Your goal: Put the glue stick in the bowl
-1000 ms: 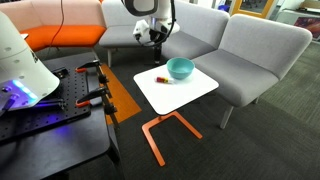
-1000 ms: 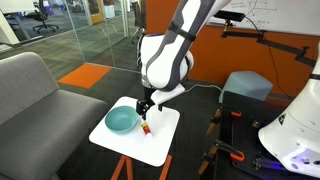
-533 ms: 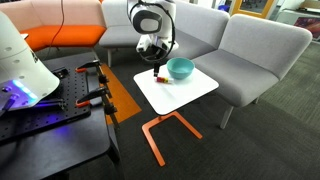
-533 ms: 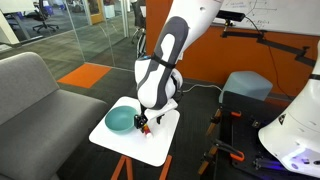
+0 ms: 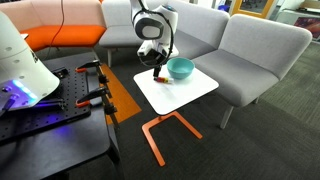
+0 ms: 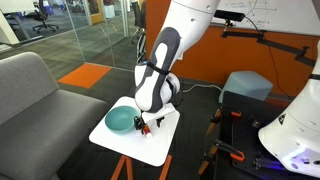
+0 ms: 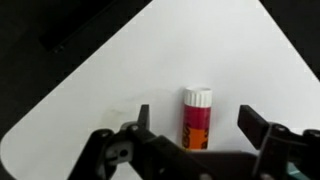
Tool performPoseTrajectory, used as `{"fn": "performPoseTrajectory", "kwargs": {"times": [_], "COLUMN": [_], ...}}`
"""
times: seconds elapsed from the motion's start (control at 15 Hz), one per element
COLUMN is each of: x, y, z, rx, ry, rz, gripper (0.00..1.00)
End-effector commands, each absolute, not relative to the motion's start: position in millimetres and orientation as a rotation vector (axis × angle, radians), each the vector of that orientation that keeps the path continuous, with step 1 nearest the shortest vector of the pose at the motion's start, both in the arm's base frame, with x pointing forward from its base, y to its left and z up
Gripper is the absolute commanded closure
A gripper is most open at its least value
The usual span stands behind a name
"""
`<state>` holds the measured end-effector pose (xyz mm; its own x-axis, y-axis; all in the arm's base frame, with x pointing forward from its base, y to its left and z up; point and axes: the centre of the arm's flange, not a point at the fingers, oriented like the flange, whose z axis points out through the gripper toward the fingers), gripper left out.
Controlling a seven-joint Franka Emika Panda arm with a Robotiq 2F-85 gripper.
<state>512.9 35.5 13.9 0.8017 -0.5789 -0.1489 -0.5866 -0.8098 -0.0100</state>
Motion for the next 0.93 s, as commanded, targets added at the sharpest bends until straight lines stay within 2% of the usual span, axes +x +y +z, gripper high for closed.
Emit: {"fn": "performPoseTrajectory", "kwargs": {"times": [0.0, 0.07, 0.13, 0.27, 0.33, 0.47, 0.6, 0.67, 0.87], "x": [522.9, 524.0, 524.5, 524.1, 523.8, 522.7, 522.4, 522.6, 523.3], "y": [35.6, 35.6, 35.7, 35.0, 34.5, 34.2, 34.3, 34.1, 34.4], "z": [6.4, 4.6, 2.7, -0.7, -2.5, -5.3, -7.4, -8.5, -6.7], "rx": [-2.905, -2.905, -2.908, -2.911, -2.914, -2.918, -2.926, -2.930, -2.953], "ry": [0.993, 0.990, 0.982, 0.975, 0.974, 0.968, 0.964, 0.964, 0.956], "rz": [0.252, 0.252, 0.248, 0.246, 0.246, 0.248, 0.253, 0.256, 0.252], "gripper": [0.11, 0.13, 0.20, 0.21, 0.30, 0.36, 0.54, 0.70, 0.92]}}
